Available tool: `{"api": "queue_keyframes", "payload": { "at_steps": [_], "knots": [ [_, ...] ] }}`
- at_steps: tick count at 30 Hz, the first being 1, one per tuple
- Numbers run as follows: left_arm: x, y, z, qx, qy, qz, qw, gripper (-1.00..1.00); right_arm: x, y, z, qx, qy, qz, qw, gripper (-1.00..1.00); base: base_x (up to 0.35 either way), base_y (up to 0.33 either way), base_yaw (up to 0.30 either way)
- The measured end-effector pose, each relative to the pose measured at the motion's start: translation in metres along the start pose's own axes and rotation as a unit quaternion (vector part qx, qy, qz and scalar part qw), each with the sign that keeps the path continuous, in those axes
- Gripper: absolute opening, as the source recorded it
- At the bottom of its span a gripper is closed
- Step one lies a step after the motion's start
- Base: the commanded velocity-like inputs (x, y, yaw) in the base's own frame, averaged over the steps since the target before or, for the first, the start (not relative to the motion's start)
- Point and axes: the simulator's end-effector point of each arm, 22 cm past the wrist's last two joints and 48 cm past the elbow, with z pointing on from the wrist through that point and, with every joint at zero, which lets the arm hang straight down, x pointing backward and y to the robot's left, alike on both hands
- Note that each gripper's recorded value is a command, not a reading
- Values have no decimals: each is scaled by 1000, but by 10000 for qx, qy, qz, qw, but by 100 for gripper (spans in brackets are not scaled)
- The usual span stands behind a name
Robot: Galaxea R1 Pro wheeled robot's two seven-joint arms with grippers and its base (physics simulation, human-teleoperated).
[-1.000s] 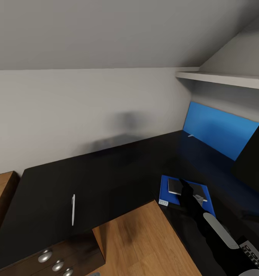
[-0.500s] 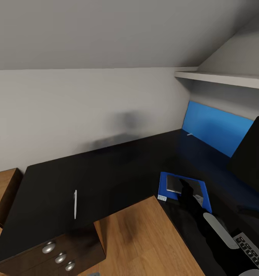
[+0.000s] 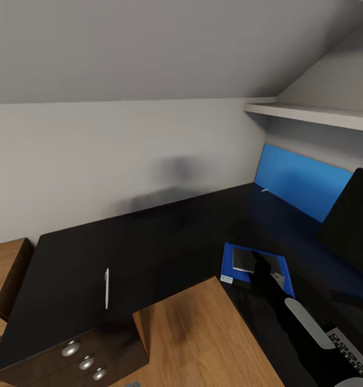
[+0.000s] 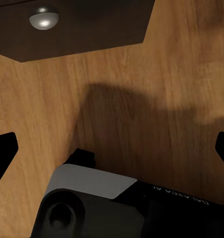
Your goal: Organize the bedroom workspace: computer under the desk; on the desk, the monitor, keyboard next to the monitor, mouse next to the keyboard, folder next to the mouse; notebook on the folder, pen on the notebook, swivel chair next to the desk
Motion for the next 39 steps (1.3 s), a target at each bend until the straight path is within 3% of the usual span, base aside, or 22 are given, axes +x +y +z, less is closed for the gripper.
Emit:
{"api": "queue_keyframes", "payload": {
  "at_steps": [7, 9, 11, 13, 14, 16, 17, 19, 22, 26, 31, 35, 38, 39],
  "knots": [
    [14, 11, -5, -123, 164, 79, 9998, 100, 8, 19, -5, -57, 80, -12, 10000, 100, 0, 0, 0],
    [16, 13, -7, -147, 194, 95, 9997, 100, 12, 19, -6, 56, 118, -22, 9999, 100, 0, 0, 0],
    [17, 15, -9, -161, 213, 105, 9996, 100, 21, 8, -9, 410, 210, -146, 9988, 100, 0, 0, 0],
    [17, 15, -11, -167, 218, 111, 9996, 100, 34, -8, -15, 913, 306, -562, 9938, 100, 0, 0, 0],
    [17, 16, -13, -170, 220, 115, 9995, 100, 39, -9, -23, 1278, 270, -1190, 9843, 100, 0, 0, 0],
    [17, 16, -15, -171, 223, 114, 9995, 100, 32, 4, -34, 1554, -11, -1958, 9683, 100, 0, 0, 0],
    [17, 16, -16, -172, 223, 115, 9995, 100, 28, 9, -38, 1611, -125, -2148, 9632, 100, 0, 0, 0],
    [16, 17, -19, -172, 224, 116, 9995, 100, 13, 25, -48, 1772, -584, -2716, 9441, 100, 0, 0, 0],
    [15, 17, -23, -173, 224, 117, 9995, 100, 12, 40, -56, 1795, -870, -2958, 9342, 100, 0, 0, 0],
    [14, 18, -27, -173, 222, 119, 9995, 100, 14, 47, -60, 1815, -895, -2966, 9333, 100, 0, 0, 0],
    [13, 19, -33, -181, 215, 117, 9995, 100, 33, 51, -65, 1763, -743, -3150, 9296, 100, 0, 0, 0],
    [12, 20, -33, -184, 210, 114, 9995, 100, 59, 46, -67, 1694, -531, -3432, 9223, 100, 0, 0, 61],
    [12, 21, -33, -208, 203, 113, 9995, 100, 93, 44, -71, 1453, -353, -4052, 9019, 100, 0, 0, 189],
    [11, 23, -33, -229, 183, 128, 9995, 100, 106, 47, -74, 1278, -354, -4377, 8893, 100, 0, 0, 217]
  ]
}}
